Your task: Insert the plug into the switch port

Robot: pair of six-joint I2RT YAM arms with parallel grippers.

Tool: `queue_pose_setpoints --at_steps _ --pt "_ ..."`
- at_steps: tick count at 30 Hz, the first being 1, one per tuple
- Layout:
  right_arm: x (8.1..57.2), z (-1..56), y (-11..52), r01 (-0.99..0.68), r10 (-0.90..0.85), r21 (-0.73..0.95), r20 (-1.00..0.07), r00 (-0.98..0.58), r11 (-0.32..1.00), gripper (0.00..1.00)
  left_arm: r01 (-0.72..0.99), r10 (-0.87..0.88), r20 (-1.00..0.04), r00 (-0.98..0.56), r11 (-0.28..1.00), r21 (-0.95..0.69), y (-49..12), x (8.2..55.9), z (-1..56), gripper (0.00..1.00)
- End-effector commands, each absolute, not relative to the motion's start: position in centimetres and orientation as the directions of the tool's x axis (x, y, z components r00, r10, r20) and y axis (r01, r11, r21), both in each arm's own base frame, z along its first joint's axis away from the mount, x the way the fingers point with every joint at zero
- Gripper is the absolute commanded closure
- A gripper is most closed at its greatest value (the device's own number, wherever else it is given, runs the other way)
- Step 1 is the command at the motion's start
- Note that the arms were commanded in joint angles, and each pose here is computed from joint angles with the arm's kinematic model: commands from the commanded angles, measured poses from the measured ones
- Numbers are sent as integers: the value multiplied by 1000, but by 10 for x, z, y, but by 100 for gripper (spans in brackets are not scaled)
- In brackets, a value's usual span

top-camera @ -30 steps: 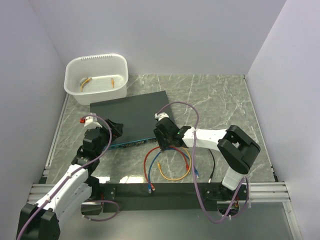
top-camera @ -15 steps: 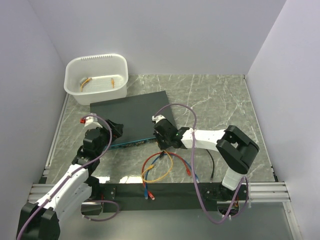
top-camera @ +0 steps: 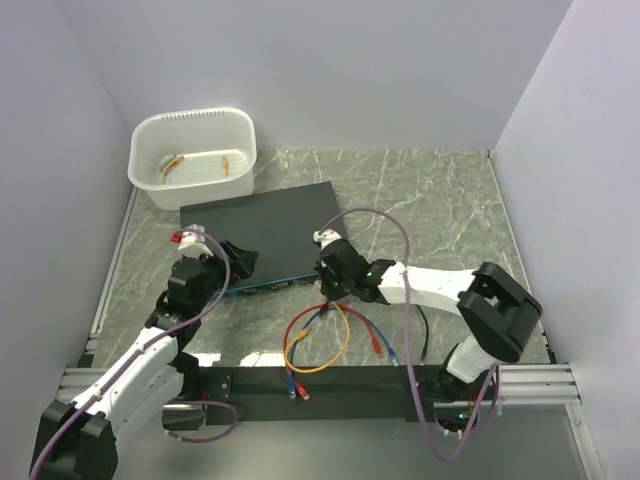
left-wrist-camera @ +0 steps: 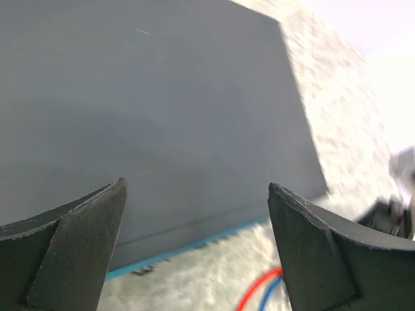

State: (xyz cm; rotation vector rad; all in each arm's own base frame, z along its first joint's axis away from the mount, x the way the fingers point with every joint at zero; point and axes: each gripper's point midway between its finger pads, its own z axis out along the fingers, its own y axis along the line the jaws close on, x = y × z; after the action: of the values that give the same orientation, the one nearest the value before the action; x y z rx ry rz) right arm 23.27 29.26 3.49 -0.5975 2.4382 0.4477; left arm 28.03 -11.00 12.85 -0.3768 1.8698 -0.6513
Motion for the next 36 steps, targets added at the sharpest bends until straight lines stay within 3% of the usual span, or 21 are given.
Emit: queue_pose_setpoints --at_steps 1,10,16,19,31,36 --pt "241 80 306 -536 -244 232 -699 -672 811 100 242 -488 -777 -399 761 -602 -146 277 159 3" --pt "241 123 313 -553 -210 241 -749 -628 797 100 329 -500 -718 -484 656 -679 -198 264 183 6" --pt "240 142 318 -566 -185 265 -767 -615 781 100 384 -499 -699 -512 595 -706 -215 261 188 15" --pt "237 145 320 -572 -183 270 -770 -612 774 100 399 -494 -679 -542 560 -726 -225 262 185 22" --pt "230 144 330 -586 -181 296 -764 -619 754 100 402 -477 -629 -613 496 -769 -249 258 170 25" --pt "229 146 334 -595 -185 297 -767 -615 747 100 405 -462 -628 -626 495 -769 -256 257 167 32"
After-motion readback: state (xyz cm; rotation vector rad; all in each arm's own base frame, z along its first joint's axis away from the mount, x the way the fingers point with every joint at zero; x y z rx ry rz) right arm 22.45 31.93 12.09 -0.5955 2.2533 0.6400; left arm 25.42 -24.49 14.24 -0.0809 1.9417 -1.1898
